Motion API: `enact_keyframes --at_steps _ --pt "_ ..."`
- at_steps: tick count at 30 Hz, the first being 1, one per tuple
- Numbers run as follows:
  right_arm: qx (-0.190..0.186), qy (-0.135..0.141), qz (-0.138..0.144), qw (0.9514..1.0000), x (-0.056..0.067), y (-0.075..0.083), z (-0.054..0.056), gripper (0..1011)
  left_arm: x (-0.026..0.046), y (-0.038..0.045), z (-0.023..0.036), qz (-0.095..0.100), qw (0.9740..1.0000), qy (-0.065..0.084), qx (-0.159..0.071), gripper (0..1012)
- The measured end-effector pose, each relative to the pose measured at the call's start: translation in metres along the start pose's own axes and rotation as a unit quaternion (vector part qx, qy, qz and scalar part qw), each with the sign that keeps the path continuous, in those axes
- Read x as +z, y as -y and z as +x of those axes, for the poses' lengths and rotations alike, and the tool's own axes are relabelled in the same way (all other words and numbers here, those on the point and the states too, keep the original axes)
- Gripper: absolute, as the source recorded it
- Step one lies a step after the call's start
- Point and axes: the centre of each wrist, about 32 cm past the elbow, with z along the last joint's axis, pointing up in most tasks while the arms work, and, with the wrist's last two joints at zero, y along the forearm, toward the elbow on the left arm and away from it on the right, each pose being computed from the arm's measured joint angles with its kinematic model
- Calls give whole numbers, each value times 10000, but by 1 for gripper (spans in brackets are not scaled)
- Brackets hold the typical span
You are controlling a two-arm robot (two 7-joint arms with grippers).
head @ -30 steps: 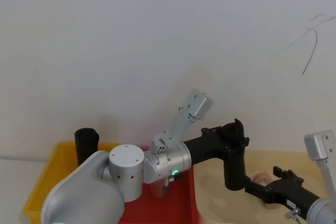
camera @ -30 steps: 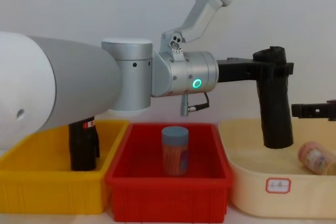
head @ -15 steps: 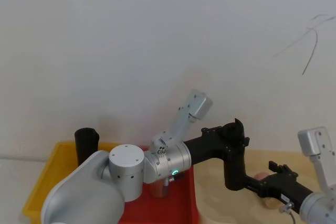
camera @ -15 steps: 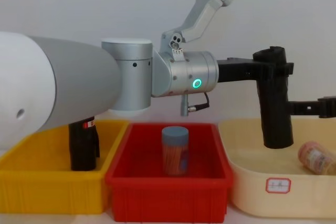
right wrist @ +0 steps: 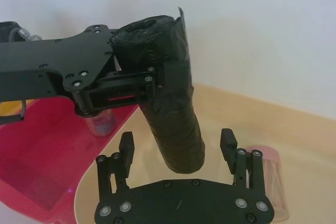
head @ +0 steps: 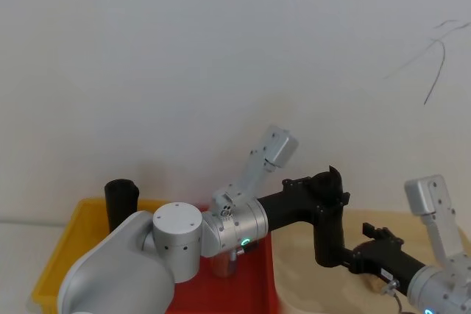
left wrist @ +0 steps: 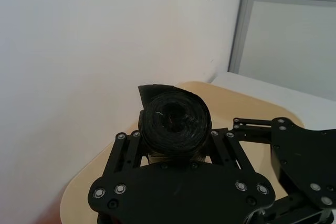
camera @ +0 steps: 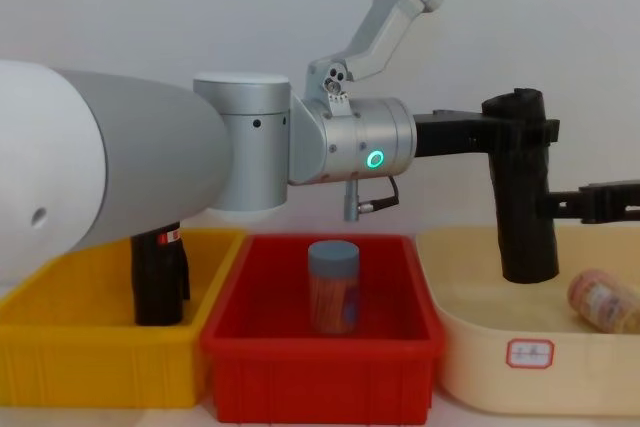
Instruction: Pick up the garbage bag with the one hand and transfer it to the other hand.
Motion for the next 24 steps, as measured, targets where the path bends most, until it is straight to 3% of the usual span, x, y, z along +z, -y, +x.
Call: enact_keyframes --at_steps 24 --pt "152 15 79 9999 -26 -274 13 1000 0 0 0 1 10000 1 0 506"
